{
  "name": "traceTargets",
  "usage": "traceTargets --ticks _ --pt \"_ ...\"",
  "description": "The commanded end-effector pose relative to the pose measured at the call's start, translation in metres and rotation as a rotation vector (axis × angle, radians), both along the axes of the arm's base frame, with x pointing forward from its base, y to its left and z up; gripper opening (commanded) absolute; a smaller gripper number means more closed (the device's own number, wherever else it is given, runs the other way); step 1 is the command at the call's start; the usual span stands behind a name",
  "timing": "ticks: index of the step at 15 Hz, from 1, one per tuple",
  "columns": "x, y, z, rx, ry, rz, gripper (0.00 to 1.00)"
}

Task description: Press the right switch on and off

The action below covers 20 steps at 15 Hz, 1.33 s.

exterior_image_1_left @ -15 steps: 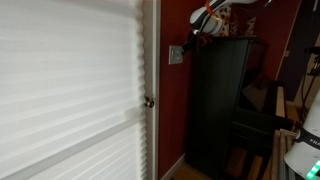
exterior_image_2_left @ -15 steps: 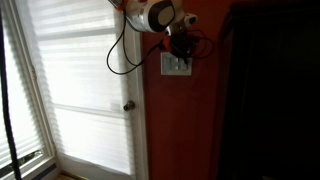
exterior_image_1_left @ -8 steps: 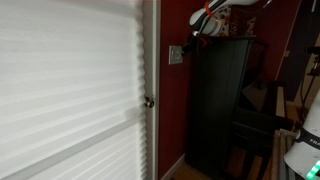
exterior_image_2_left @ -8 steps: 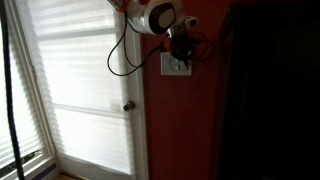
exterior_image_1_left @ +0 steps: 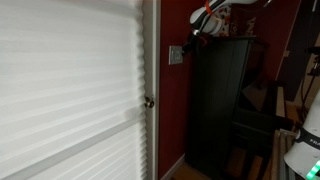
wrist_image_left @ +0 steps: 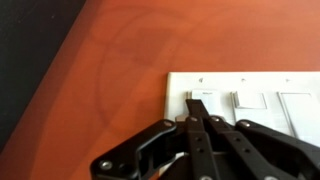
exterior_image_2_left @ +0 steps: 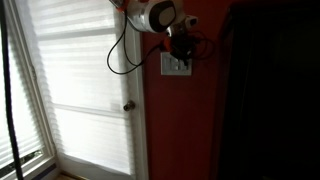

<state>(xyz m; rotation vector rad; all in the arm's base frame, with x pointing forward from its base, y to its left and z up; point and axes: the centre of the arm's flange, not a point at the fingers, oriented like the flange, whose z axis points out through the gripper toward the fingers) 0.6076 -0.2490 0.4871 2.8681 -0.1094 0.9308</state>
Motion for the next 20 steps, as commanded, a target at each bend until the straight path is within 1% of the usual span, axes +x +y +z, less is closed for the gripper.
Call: traceTargets --ticks 1,3,5,6,7,8,9,10,12,13,15,16,17,18,19,20 --pt "-0.026 0.019 0.038 0.06 0.044 0.028 0.0" --pt "-0.042 0.037 0.054 0.105 0.085 0.059 0.0" --pt "-0.063 0.057 0.069 0.137 0.16 0.06 0.02" --pt "-0.077 0.067 0.076 0.145 0.206 0.047 0.27" --pt "-0.091 0.076 0.083 0.15 0.233 0.029 0.27" --pt "-0.105 0.083 0.091 0.149 0.267 0.006 0.31" --pt "-0.122 0.092 0.099 0.134 0.301 -0.032 0.37" --pt "-0.141 0.101 0.107 0.115 0.332 -0.075 0.45" --pt "-0.174 0.115 0.119 0.076 0.376 -0.175 0.57" --pt "-0.193 0.123 0.125 0.048 0.401 -0.221 0.66" --pt "-0.23 0.134 0.135 -0.002 0.419 -0.287 0.78" --pt "-0.249 0.137 0.139 -0.03 0.424 -0.307 0.86" --pt "-0.266 0.137 0.143 -0.067 0.425 -0.337 0.92" --pt "-0.287 0.129 0.145 -0.129 0.403 -0.362 0.98" --pt "-0.302 0.12 0.149 -0.183 0.373 -0.374 1.0" --pt "-0.255 0.124 0.152 -0.105 0.411 -0.333 0.89"
